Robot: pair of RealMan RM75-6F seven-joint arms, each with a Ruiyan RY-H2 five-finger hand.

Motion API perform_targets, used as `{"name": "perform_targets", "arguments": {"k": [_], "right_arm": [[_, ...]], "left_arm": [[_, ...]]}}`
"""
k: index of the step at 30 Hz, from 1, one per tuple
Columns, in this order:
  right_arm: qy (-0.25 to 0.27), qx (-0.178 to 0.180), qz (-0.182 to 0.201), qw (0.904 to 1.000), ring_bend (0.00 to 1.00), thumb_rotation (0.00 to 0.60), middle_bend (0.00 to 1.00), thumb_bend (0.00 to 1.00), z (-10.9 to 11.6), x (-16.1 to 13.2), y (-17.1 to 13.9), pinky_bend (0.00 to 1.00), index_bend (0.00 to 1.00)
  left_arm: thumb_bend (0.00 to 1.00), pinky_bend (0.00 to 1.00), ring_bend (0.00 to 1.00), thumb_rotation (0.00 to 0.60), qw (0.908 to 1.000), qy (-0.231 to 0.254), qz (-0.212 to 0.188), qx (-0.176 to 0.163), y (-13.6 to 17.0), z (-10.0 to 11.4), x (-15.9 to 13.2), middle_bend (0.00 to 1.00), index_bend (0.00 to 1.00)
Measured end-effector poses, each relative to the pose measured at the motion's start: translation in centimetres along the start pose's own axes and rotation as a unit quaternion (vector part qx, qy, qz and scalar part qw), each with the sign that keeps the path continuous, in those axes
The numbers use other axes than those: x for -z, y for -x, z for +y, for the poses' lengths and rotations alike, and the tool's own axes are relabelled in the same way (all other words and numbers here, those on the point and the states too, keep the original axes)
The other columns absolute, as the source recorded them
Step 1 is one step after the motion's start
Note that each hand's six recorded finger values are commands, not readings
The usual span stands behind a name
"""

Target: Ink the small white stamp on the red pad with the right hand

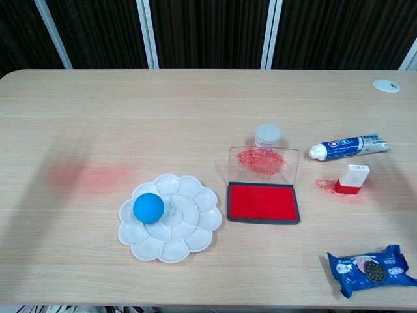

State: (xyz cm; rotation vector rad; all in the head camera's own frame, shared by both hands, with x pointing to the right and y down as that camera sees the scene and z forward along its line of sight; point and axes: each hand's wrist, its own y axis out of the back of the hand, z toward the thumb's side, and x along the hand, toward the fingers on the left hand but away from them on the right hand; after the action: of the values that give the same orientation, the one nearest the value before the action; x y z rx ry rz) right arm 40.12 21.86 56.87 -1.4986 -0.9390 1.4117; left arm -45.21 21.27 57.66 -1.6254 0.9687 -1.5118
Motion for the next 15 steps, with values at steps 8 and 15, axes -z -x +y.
{"name": "perform_targets", "arguments": {"k": [8, 15], "right_arm": [[0.001, 0.0, 0.0, 1.0, 0.0, 0.6, 0.0, 0.1, -0.01, -0.06, -0.02, 0.19, 0.0], [0.006, 0.0, 0.008, 1.0, 0.0, 0.6, 0.0, 0.06, 0.03, -0.7, -0.06, 0.19, 0.0]], "left_arm": [[0.0, 0.0, 0.0, 0.6, 1.0, 0.001, -0.001, -0.002, 0.0, 0.07, -0.03, 0.0, 0.0], [0.0, 0.0, 0.0, 0.6, 1.0, 0.003, -0.003, -0.002, 0.03, 0.08, -0.06, 0.0, 0.0]]}}
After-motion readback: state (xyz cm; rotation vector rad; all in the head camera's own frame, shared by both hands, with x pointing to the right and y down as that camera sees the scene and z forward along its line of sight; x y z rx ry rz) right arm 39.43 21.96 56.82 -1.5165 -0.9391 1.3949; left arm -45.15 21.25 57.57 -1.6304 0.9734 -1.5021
